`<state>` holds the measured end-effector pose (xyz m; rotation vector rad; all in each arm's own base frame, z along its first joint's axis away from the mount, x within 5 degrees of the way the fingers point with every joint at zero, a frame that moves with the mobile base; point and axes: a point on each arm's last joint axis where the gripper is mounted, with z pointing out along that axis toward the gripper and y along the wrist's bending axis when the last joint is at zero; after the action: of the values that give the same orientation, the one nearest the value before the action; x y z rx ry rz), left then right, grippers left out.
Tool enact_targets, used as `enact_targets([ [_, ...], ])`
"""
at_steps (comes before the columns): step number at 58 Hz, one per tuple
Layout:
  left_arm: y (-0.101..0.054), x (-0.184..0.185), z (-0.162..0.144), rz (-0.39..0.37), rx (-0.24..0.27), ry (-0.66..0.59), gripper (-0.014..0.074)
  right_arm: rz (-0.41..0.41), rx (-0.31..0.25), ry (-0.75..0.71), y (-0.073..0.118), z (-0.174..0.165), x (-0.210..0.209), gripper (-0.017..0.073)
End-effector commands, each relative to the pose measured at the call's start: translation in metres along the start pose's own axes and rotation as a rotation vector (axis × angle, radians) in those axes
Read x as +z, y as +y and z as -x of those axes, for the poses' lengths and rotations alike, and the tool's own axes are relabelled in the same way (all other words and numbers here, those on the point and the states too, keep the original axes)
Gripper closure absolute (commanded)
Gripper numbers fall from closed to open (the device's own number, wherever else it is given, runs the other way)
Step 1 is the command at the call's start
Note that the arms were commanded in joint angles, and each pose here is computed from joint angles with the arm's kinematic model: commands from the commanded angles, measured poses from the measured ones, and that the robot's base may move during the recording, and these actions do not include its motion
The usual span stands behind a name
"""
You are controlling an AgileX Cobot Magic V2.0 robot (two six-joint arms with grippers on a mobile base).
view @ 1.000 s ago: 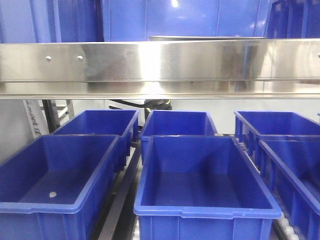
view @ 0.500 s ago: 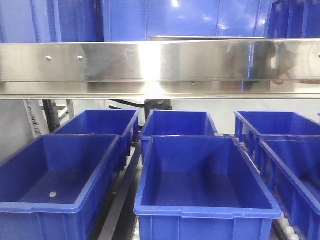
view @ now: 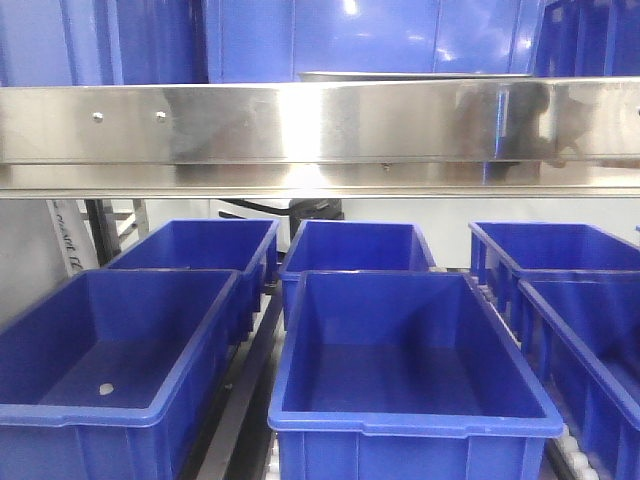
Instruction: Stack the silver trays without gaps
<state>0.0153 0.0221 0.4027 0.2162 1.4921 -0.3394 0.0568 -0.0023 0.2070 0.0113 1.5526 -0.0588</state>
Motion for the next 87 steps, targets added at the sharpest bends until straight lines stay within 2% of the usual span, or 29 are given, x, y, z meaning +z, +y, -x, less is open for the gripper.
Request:
enact_targets([
  [1,0.0001,-0.0008,0.0001,-0.004,-0.002,-0.01,0.0599,0.001,-0.011,-0.018,0.0,0.0016,-0.0004,0.0639],
  [19,0.0001,-0.0008,0.0001,-0.004,-0.002,-0.01,0.0599,0.002,0.007,-0.016,0.0001,0.0014,-0.0004,0.0639],
  [26,0.0001,-0.0008,0.0001,-0.004,-0.002,-0.01,0.0599,0.008,0.054,0.001,0.0006,-0.0001,-0.0003,0.0639],
  [37,0.0001,-0.0008,0.0001,-0.004,-0.002,-0.01,0.0599,0.009,0.054,0.012,0.0008,-0.0011,-0.0004,0.0639],
  [46,0.0001,-0.0008,0.0001,-0.004,-0.002,-0.01,0.0599,0.009,0.088,0.012,0.0008,-0.0011,-0.0004,0.0639],
  [87,0.0001,-0.0008,0.0001,-0.004,-0.002,-0.01,0.0599,0.009,0.084,0.012,0.0008,-0.0011,-0.0004,0.0639],
])
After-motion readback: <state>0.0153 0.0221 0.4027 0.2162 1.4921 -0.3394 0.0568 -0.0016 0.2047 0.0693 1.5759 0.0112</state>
